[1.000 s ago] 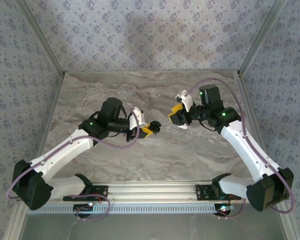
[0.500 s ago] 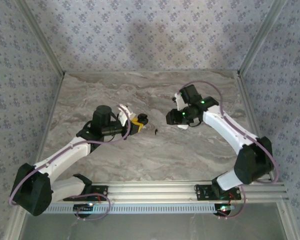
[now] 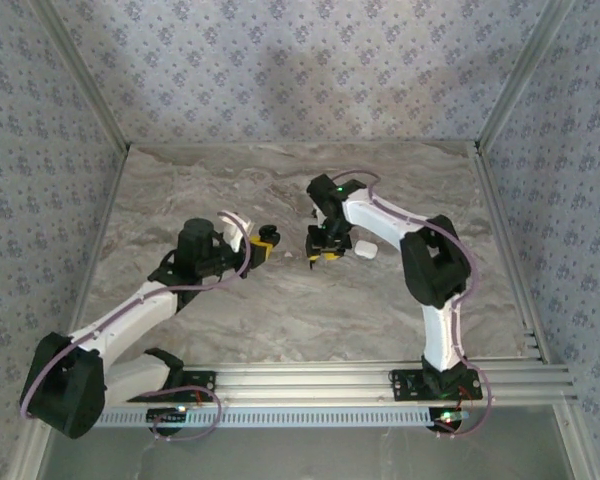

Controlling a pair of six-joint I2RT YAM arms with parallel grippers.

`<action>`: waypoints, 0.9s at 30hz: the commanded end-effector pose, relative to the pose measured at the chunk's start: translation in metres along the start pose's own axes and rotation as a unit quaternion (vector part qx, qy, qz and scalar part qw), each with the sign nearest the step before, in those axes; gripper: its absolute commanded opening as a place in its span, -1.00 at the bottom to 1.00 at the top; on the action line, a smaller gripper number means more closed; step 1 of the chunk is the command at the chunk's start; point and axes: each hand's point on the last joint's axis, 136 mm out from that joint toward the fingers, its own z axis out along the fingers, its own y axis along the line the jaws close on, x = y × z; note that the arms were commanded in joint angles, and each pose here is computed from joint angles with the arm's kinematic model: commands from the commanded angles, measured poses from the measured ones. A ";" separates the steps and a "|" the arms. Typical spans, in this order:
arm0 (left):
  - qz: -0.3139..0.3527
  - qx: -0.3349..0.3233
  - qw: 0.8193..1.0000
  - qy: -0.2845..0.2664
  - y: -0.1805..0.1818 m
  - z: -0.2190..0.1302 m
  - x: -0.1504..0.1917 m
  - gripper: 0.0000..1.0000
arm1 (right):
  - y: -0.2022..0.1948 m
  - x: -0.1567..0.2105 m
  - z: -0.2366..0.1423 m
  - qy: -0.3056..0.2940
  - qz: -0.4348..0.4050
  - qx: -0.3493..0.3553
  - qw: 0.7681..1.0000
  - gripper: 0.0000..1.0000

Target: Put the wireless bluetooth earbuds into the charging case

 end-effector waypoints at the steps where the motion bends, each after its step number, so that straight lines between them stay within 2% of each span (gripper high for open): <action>1: -0.001 -0.004 1.000 -0.019 0.001 -0.007 -0.009 -0.77 | -0.001 0.003 0.005 0.026 0.009 0.029 0.999 -0.20; 13: -0.007 -0.001 1.000 -0.023 0.006 -0.013 -0.013 -0.77 | -0.002 -0.010 0.031 0.048 0.012 0.047 0.998 -0.29; 27: -0.005 0.019 1.000 -0.019 0.002 -0.012 -0.016 -0.76 | -0.007 -0.015 0.043 0.055 0.009 0.058 0.997 -0.41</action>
